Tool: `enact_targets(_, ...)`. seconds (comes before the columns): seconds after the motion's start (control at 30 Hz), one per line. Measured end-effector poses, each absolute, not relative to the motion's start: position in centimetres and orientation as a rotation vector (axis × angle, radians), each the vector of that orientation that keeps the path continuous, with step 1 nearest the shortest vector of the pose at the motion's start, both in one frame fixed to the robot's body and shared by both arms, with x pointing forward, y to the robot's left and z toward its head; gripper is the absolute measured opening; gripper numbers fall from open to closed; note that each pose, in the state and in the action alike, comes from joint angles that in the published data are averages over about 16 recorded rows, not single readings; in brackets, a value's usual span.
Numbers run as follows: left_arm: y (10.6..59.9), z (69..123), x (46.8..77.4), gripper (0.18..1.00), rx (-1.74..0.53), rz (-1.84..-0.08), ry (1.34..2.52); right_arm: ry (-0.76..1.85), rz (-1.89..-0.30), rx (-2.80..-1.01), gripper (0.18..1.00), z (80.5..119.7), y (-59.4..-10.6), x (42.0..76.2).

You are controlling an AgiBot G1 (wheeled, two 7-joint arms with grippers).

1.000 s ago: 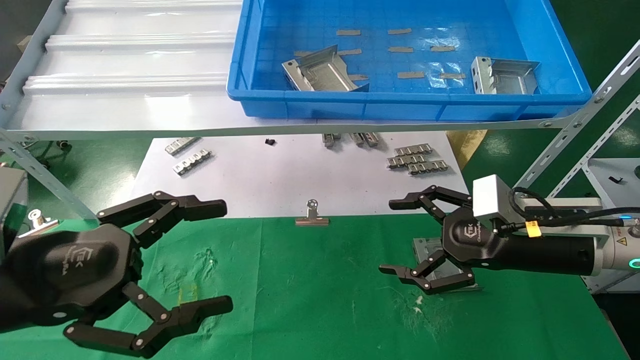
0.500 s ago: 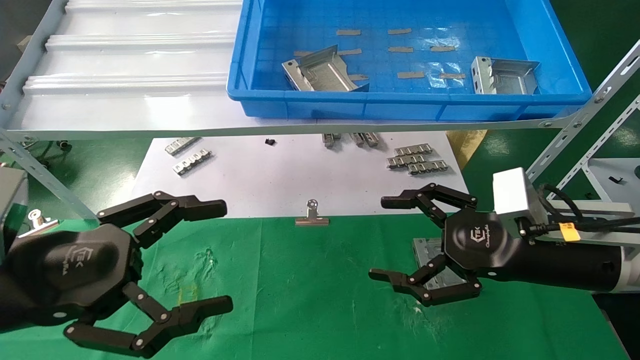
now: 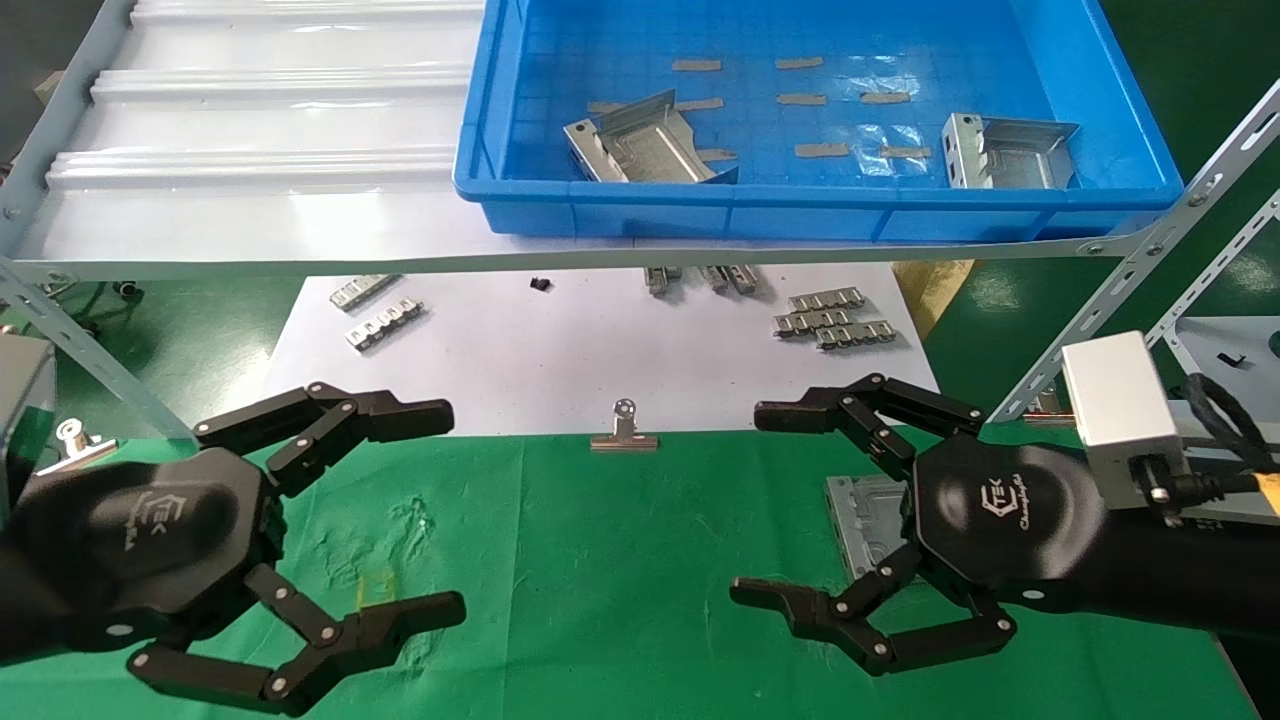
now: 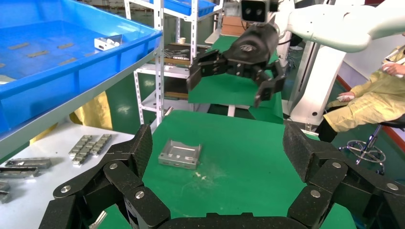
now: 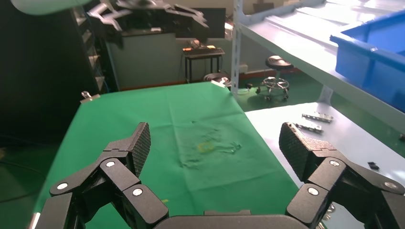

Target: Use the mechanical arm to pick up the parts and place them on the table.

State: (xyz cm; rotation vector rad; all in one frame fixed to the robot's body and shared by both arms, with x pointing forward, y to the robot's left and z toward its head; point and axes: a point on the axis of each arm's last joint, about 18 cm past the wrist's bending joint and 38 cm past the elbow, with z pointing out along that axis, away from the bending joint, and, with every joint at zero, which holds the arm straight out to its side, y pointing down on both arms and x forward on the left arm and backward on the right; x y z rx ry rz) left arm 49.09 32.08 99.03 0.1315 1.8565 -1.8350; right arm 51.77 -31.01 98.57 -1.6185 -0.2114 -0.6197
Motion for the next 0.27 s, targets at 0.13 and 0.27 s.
enact_targets(0.13,32.1,99.0,49.1,1.001,0.132,-1.835,1.857,-0.215,-0.605,-1.611,1.000,98.7,-30.8,50.8)
enact_targets(0.27,32.1,99.0,49.1,1.001,0.132,-1.835,1.857,-0.219,-0.592,-1.605,1.000,98.9,-30.7,50.1)
